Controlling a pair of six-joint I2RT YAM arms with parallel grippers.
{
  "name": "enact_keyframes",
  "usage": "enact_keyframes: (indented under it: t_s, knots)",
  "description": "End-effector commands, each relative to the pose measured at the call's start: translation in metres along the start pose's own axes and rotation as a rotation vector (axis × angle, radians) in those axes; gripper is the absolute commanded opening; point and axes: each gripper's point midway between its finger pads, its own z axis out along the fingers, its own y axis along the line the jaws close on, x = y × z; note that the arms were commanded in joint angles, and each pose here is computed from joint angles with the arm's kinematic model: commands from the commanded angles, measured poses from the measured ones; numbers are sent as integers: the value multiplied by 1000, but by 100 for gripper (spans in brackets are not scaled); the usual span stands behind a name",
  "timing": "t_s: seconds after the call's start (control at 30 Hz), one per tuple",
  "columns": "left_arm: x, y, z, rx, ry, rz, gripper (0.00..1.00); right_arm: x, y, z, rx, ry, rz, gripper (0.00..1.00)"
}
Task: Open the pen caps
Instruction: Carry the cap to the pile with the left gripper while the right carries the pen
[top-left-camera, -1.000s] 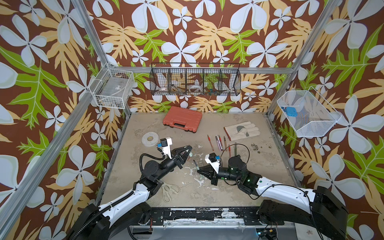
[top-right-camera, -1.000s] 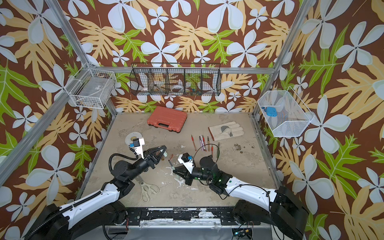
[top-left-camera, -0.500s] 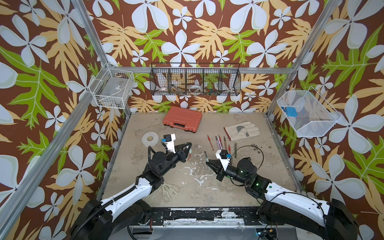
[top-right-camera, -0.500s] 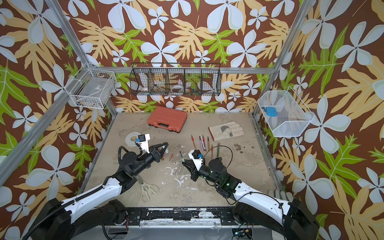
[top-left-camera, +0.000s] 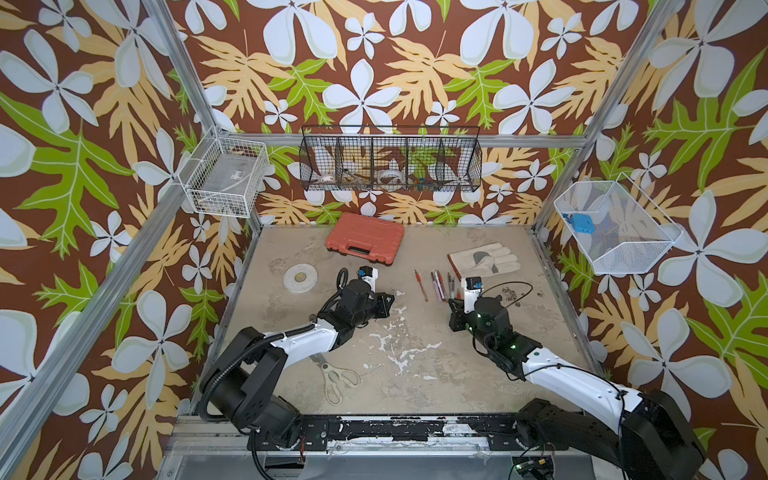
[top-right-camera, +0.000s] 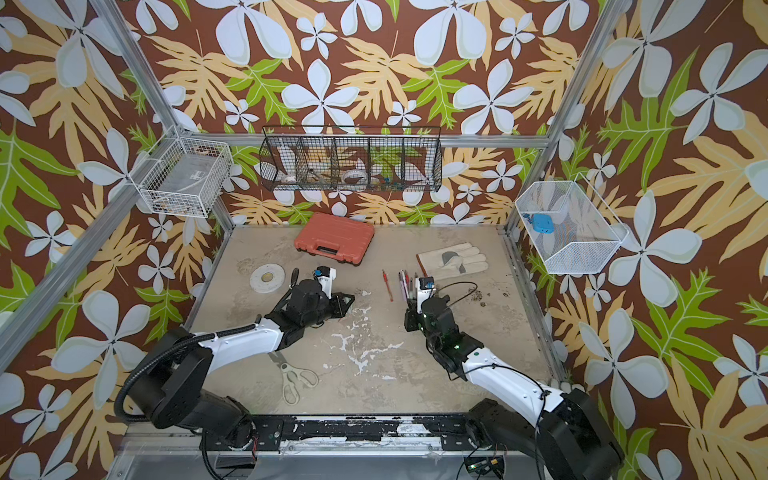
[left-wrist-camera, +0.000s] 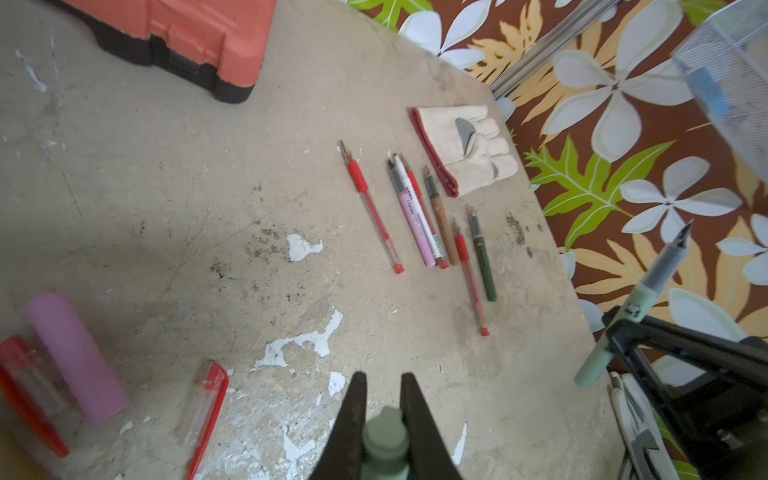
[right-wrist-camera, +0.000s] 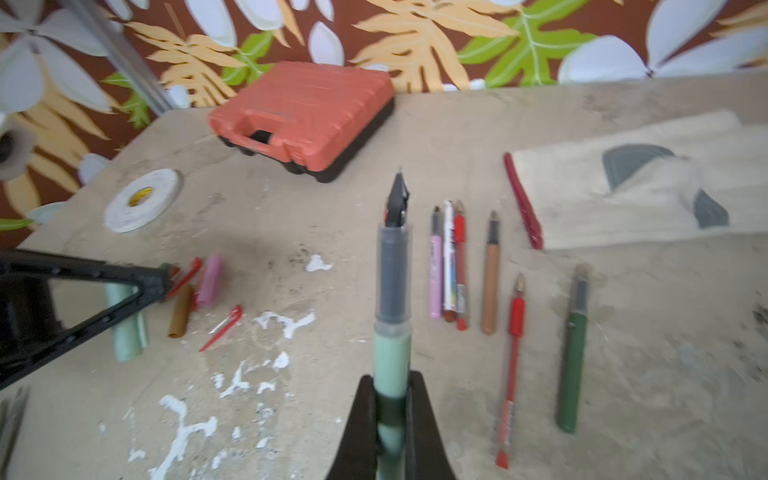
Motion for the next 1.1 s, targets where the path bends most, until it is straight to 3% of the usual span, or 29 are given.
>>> enact_keyframes:
  t_s: [0.0,0.2,0.57,1.07]
  knots:
    - [10,11,11,-49,54,39,0,4,-27,3,115,22,54,0]
    - [27,26,30,-101,139,50,0,10,-62,12,225,49,104,0]
    - [48,53,55,-200,234,71,0,18,-95,14,273,66,185,0]
    - [42,92,49,-429,226,105,0,31,-129,16,372,97,242,0]
